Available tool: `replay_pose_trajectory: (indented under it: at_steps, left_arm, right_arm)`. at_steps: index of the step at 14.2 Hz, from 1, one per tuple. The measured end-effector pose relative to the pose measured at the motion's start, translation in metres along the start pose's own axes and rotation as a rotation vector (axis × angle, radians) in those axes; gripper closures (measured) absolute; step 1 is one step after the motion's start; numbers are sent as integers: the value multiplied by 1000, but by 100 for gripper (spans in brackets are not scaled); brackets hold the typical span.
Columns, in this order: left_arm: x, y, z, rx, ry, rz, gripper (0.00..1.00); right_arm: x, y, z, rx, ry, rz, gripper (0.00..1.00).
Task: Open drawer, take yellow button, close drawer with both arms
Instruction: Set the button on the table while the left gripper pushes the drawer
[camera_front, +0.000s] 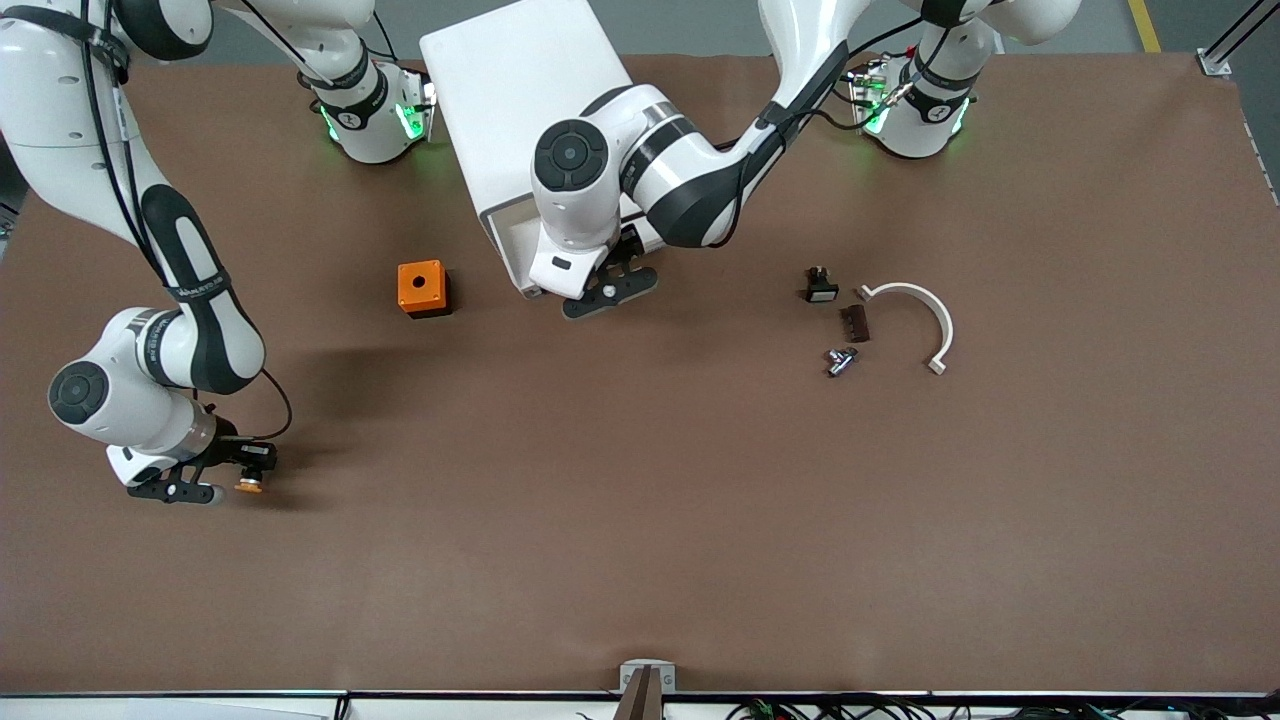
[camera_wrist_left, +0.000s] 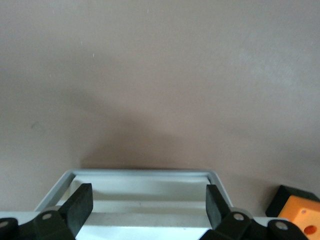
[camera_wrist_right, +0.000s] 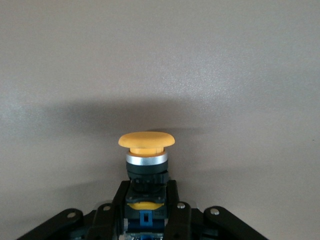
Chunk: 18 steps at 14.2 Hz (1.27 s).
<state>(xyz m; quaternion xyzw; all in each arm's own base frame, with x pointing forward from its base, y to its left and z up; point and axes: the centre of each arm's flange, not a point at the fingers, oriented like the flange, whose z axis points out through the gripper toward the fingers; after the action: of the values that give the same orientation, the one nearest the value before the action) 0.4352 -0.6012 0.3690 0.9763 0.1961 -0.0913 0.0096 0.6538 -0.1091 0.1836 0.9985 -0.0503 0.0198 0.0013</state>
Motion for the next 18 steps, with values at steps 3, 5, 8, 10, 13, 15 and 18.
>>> replay_pose_trajectory:
  at_steps: [3, 5, 8, 10, 13, 15, 18]
  left_arm:
    - [-12, 1, 4, 5, -49, -15, 0]
    - [-18, 2, 7, 3, -79, -24, 0]
    - [-29, 4, 14, 3, -141, -35, 0]
    - [-34, 5, 19, 2, -179, -42, 0]
    - [-40, 7, 27, 5, -237, -93, 0]
    - [-43, 8, 31, 3, -274, -117, 0]
    - [-43, 9, 37, 2, -316, -136, 0]
  right_arm:
    - [-1, -1, 4, 2, -6, -9, 63]
    - [0, -1, 5, 2, -7, -12, 49]
    - [3, -4, 1, 4, -2, -22, 21]
    - [7, -8, -11, 10, -31, -28, 3]
    - [13, -14, -60, 13, -99, -35, 0]
    - [12, -27, -108, 9, -137, -14, 0]
    - [-1, -69, -187, -12, -194, 30, 0]
